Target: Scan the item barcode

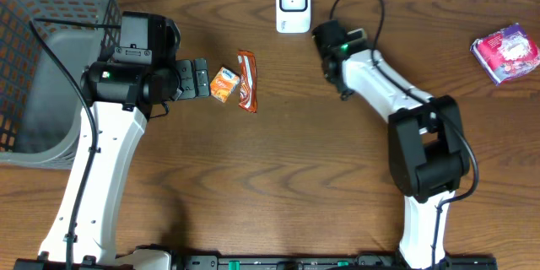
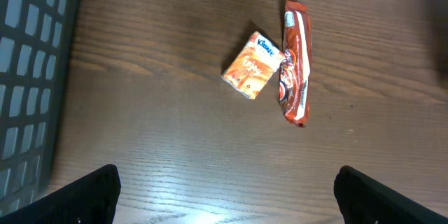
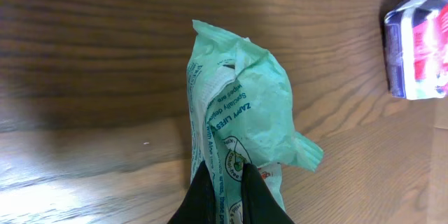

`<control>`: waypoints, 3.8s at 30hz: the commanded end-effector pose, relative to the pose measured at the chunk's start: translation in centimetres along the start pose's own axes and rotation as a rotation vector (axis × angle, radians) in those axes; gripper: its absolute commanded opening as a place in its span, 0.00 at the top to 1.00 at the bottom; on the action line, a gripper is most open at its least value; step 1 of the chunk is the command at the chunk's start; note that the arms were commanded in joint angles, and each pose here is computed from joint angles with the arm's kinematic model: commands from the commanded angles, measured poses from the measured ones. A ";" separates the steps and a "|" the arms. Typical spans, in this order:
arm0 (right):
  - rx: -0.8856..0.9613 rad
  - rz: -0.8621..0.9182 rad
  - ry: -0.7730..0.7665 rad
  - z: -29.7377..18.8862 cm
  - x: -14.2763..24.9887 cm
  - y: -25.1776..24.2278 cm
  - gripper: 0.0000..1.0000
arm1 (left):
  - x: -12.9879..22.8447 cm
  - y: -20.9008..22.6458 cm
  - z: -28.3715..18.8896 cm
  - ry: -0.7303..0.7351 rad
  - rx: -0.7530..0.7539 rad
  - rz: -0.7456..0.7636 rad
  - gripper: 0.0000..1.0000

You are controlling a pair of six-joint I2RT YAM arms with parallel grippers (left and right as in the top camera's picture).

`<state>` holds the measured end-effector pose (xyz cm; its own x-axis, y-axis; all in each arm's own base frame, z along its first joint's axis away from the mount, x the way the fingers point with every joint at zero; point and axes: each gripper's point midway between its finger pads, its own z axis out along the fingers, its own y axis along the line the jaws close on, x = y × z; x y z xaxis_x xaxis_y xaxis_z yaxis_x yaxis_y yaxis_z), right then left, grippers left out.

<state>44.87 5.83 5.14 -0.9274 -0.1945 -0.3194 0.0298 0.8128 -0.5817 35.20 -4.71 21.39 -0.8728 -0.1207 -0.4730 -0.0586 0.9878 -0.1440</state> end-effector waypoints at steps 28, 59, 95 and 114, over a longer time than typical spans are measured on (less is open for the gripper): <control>-0.311 0.119 -0.145 -9.4 -4.5 6.3 0.47 | 0.0 0.3 0.1 0.005 -0.009 0.006 0.02; -0.772 0.076 0.070 -1.4 1.8 8.8 0.99 | 0.0 0.3 0.1 0.005 -0.009 0.006 0.02; -0.757 0.562 -0.737 -8.2 -20.3 9.7 0.99 | 0.0 0.3 0.1 0.005 -0.009 0.006 0.02; 0.089 0.751 -0.032 5.5 -2.0 -23.2 0.99 | 0.0 0.3 0.1 0.005 -0.009 0.006 0.02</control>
<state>50.86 -11.91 15.61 -0.6437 0.3121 -0.6988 0.5921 0.7816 -0.1963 35.20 -4.71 21.39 -0.8728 -0.1207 -0.4730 -0.0586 0.9878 -0.1440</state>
